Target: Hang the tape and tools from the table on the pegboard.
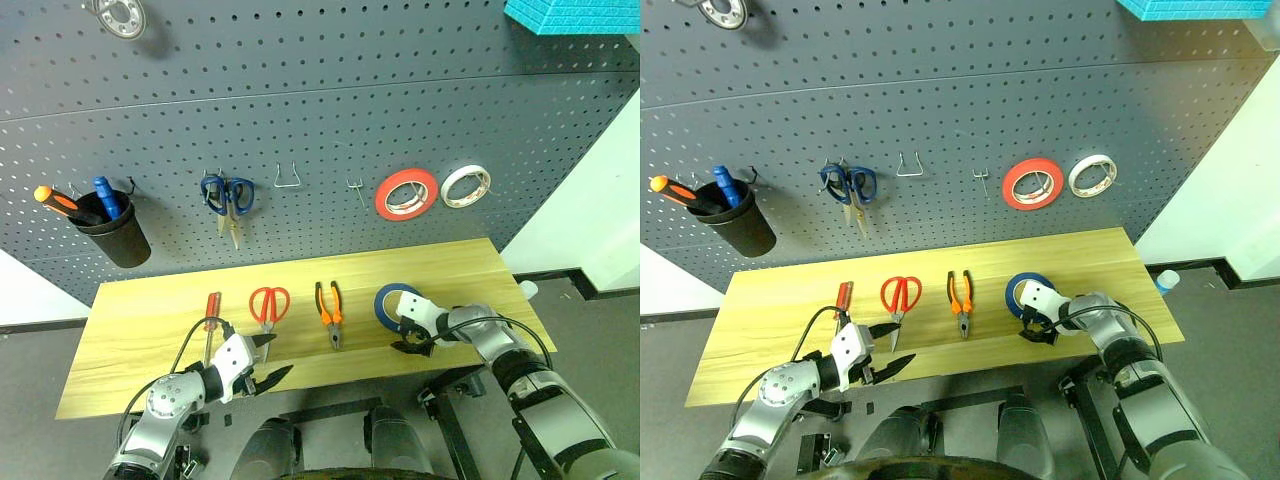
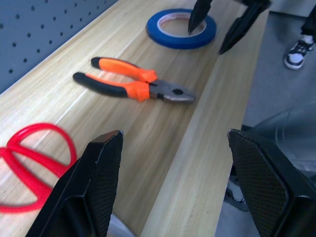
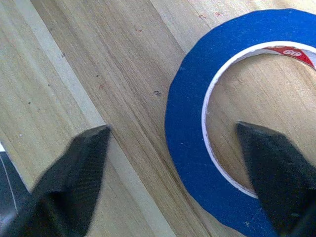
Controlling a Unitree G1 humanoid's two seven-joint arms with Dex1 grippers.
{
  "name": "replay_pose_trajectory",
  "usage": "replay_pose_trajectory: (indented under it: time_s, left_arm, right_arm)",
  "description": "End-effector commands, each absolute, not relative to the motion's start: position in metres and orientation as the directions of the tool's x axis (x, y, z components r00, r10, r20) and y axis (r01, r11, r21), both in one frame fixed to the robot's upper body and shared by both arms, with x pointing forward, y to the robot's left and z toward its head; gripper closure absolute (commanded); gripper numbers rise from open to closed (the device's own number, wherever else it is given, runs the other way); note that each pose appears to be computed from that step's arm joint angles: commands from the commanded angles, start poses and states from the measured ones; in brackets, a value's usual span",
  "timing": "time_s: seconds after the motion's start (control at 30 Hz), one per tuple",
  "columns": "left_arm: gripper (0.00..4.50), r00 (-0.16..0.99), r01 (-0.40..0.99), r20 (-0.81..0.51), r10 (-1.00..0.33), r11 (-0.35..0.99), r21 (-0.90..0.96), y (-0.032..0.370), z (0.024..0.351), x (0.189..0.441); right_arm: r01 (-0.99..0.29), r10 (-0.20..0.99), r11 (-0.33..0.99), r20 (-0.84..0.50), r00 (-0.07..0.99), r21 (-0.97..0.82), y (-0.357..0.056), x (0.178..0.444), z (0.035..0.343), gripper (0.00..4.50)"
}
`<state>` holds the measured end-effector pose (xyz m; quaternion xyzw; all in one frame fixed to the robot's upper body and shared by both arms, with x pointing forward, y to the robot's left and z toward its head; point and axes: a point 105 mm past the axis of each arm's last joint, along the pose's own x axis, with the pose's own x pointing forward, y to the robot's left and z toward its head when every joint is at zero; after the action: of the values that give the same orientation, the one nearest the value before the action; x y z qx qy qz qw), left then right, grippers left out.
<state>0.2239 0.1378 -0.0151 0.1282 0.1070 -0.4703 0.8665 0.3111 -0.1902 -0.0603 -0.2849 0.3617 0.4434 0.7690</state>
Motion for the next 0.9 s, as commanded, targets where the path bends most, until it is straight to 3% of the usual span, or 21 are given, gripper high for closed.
replay_pose_trajectory:
  time_s: [0.03, 0.2, 0.27, 0.6, 0.77, 0.9]
  left_arm:
    - [0.95, 0.531, 0.847, -0.288, -0.797, 0.514, 0.137, 0.138, -0.005, 0.225]
    - [0.95, 0.534, 0.844, -0.291, -0.794, 0.52, 0.133, 0.139, -0.002, 0.224]
    - [0.95, 0.535, 0.843, -0.292, -0.793, 0.521, 0.132, 0.14, -0.002, 0.223]
    - [0.95, 0.587, 0.809, -0.271, -0.763, 0.566, 0.158, 0.147, 0.01, 0.226]
    - [0.95, 0.643, 0.765, -0.173, -0.746, 0.616, 0.187, 0.152, 0.036, 0.235]
    - [0.95, 0.661, 0.738, -0.053, -0.748, 0.636, 0.223, 0.15, 0.061, 0.244]
  right_arm:
    - [-0.89, 0.465, 0.453, -0.836, 0.291, -0.057, -0.192, 0.304, -0.068, 1.65]
    - [-0.89, 0.476, 0.455, -0.835, 0.277, -0.036, -0.192, 0.302, -0.068, 3.38]
    - [-0.888, 0.478, 0.459, -0.831, 0.285, -0.041, -0.191, 0.303, -0.068, 3.83]
    - [-0.856, 0.525, 0.386, -0.681, 0.51, -0.344, -0.184, 0.311, -0.02, 3.84]
    - [-0.727, 0.544, 0.185, -0.548, 0.636, -0.661, -0.177, 0.305, 0.013, 3.84]
    - [-0.562, 0.584, -0.012, -0.462, 0.667, -0.827, -0.166, 0.303, 0.031, 3.84]
